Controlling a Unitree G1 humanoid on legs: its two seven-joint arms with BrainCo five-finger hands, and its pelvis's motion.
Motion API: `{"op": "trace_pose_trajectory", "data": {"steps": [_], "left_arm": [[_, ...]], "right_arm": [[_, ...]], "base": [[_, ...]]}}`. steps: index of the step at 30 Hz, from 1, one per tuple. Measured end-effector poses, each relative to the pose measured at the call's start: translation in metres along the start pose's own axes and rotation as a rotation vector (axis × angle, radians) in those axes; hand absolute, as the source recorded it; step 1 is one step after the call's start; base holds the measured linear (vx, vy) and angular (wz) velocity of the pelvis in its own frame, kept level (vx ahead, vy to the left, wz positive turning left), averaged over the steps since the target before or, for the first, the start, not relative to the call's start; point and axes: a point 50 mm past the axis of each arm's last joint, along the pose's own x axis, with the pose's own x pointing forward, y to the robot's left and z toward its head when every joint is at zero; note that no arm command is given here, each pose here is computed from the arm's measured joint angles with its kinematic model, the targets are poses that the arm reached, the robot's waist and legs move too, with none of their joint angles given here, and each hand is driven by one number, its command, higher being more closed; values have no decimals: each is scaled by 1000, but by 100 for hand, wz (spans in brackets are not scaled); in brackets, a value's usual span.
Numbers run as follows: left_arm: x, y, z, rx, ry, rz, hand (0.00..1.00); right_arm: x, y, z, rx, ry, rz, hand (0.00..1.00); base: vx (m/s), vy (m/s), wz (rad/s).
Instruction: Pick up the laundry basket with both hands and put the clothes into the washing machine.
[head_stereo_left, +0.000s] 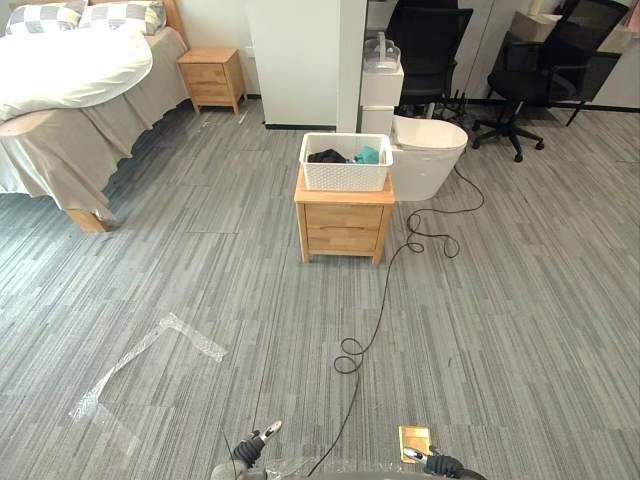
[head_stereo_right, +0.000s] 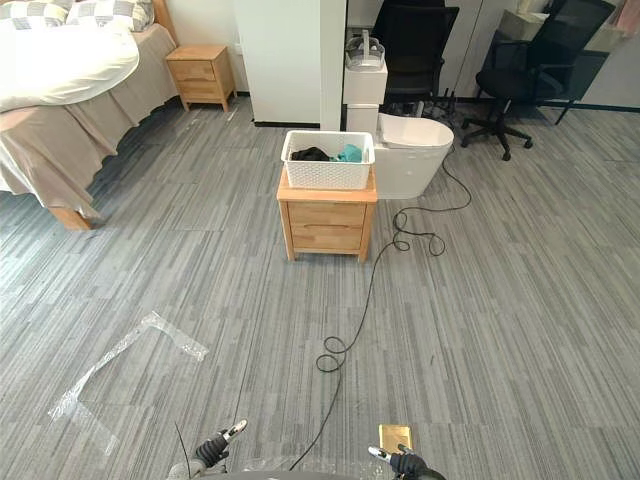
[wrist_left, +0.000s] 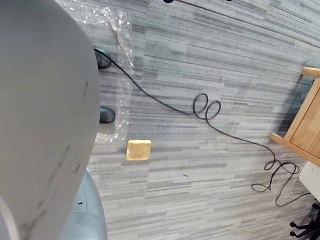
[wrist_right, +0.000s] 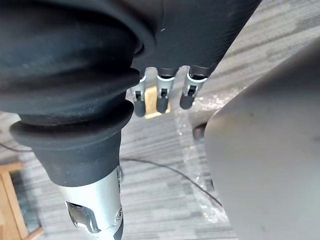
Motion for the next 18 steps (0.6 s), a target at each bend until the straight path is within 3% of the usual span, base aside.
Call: {"op": "trace_pose_trajectory", "data": {"steps": [18], "left_arm": [[1, -1, 1, 3, 3, -3, 0]], "right_arm": [[0, 3, -1, -32, 4, 11, 0]], "base": [[-4, 0, 0]]}}
